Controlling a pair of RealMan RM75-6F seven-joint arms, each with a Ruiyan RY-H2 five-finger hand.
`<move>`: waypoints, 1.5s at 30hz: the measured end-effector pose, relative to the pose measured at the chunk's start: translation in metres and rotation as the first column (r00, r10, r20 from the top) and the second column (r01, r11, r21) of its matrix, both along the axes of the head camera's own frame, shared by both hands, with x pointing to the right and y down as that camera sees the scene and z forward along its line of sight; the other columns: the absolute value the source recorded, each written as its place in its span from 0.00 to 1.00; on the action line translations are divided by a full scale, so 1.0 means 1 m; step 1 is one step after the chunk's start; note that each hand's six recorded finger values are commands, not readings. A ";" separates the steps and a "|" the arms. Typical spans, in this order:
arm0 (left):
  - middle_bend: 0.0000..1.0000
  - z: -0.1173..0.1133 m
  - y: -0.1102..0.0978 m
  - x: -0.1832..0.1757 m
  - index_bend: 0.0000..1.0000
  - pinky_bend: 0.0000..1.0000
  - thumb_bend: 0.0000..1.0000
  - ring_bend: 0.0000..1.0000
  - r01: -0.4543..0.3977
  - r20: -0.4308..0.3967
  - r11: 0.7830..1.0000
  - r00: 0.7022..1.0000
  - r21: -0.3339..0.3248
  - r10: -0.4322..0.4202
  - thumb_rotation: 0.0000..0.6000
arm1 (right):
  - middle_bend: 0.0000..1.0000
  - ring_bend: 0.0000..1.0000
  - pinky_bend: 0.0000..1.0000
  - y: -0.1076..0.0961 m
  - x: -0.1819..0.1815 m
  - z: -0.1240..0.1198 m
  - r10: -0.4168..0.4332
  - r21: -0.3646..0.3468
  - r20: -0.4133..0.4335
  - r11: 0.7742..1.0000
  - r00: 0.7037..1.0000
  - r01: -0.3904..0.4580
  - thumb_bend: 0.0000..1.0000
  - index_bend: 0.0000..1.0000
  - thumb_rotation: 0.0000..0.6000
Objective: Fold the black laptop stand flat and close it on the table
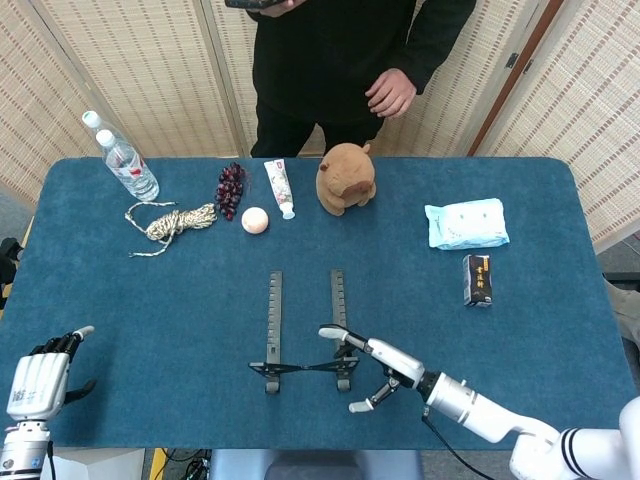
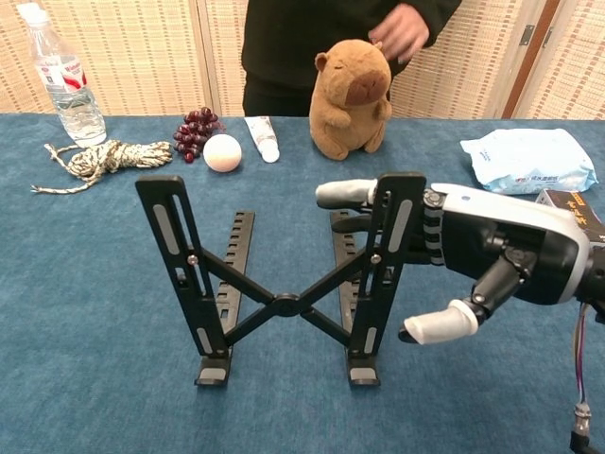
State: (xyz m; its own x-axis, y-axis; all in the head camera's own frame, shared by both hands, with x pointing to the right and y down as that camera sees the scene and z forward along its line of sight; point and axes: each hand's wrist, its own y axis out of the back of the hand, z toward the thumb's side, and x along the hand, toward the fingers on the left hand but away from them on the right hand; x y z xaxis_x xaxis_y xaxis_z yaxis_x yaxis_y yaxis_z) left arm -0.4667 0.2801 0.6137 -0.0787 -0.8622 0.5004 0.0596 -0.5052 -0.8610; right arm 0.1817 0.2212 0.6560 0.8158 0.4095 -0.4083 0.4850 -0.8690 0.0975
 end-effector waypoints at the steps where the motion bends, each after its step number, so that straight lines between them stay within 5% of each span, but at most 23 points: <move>1: 0.35 0.000 0.000 0.000 0.23 0.46 0.06 0.35 0.000 0.000 1.000 1.000 0.000 0.000 1.00 | 0.00 0.00 0.23 0.000 0.001 0.002 0.002 -0.006 -0.002 1.000 1.000 -0.002 0.00 0.00 1.00; 45: 0.35 0.004 0.004 -0.002 0.23 0.46 0.06 0.34 0.008 -0.001 1.000 1.000 -0.012 -0.008 1.00 | 0.00 0.00 0.24 0.025 0.007 0.043 0.006 -0.175 -0.019 0.985 1.000 -0.009 0.00 0.00 1.00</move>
State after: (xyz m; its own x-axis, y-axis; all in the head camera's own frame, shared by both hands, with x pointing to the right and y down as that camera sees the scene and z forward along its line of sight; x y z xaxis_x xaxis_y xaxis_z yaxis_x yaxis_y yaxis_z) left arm -0.4684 0.2843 0.6180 -0.0853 -0.8553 0.5111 0.0544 -0.5162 -0.8547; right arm 0.1891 0.2465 0.6989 0.8046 0.3364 -0.4894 0.4944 -0.8359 0.2383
